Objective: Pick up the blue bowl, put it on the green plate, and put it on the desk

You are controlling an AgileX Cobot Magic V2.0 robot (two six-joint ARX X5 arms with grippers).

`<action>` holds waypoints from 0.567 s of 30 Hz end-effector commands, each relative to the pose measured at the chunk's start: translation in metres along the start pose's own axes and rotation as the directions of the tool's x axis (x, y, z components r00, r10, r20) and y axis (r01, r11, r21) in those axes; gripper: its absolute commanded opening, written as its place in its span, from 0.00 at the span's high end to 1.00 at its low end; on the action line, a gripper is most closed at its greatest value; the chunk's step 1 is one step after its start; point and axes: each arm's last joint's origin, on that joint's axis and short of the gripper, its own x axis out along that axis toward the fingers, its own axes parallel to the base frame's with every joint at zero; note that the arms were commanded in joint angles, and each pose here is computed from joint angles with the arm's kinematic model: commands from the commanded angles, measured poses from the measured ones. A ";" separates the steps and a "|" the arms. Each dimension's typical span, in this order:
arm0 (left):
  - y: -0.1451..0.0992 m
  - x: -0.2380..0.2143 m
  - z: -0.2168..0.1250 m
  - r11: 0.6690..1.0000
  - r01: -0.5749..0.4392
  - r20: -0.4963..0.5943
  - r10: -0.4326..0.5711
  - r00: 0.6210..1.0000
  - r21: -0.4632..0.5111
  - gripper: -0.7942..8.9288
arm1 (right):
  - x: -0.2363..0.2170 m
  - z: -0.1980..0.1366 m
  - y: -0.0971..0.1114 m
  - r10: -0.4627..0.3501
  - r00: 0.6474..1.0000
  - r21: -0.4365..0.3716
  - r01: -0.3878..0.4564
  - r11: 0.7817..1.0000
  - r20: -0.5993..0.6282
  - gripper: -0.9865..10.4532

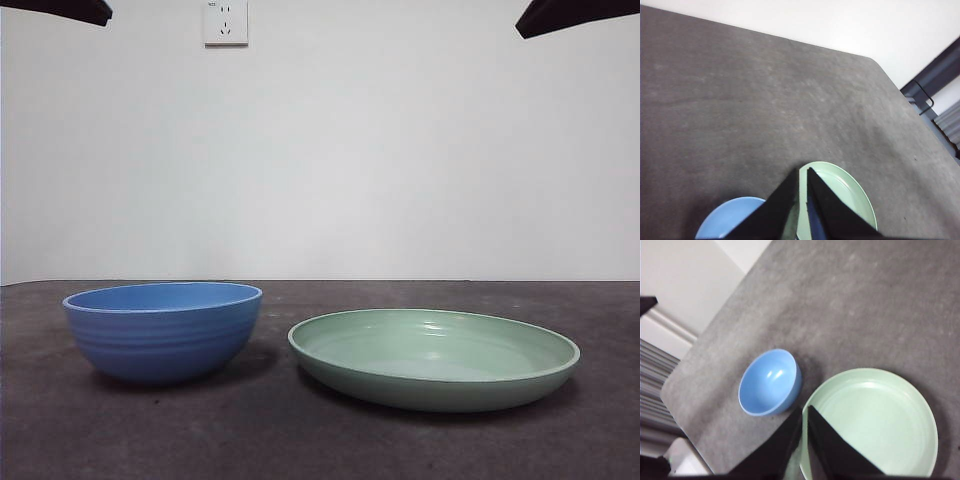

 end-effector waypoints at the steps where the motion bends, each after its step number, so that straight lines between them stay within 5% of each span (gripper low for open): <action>1: -0.004 0.001 0.004 0.998 0.019 0.008 -0.020 1.000 0.061 0.88 | 0.000 0.004 0.002 0.007 1.000 -0.052 -0.007 0.999 -0.001 0.90; 4: -0.006 0.002 0.003 0.997 0.030 0.001 -0.030 1.000 0.072 0.87 | 0.000 0.004 0.002 0.007 1.000 -0.061 -0.007 0.998 0.000 0.90; 7: -0.007 0.003 0.002 0.996 0.033 -0.005 -0.033 0.999 0.079 0.73 | 0.000 0.005 0.002 0.006 1.000 -0.066 -0.006 0.998 0.005 0.89; 13: -0.007 0.003 0.002 0.996 0.028 -0.005 -0.027 1.000 0.082 0.35 | 0.000 0.005 0.002 0.006 1.000 -0.065 -0.006 0.998 0.005 0.45; 17: -0.009 0.004 0.002 0.993 0.037 -0.010 -0.036 0.999 0.114 0.31 | 0.000 0.005 0.002 0.007 1.000 -0.065 -0.006 0.998 0.004 0.43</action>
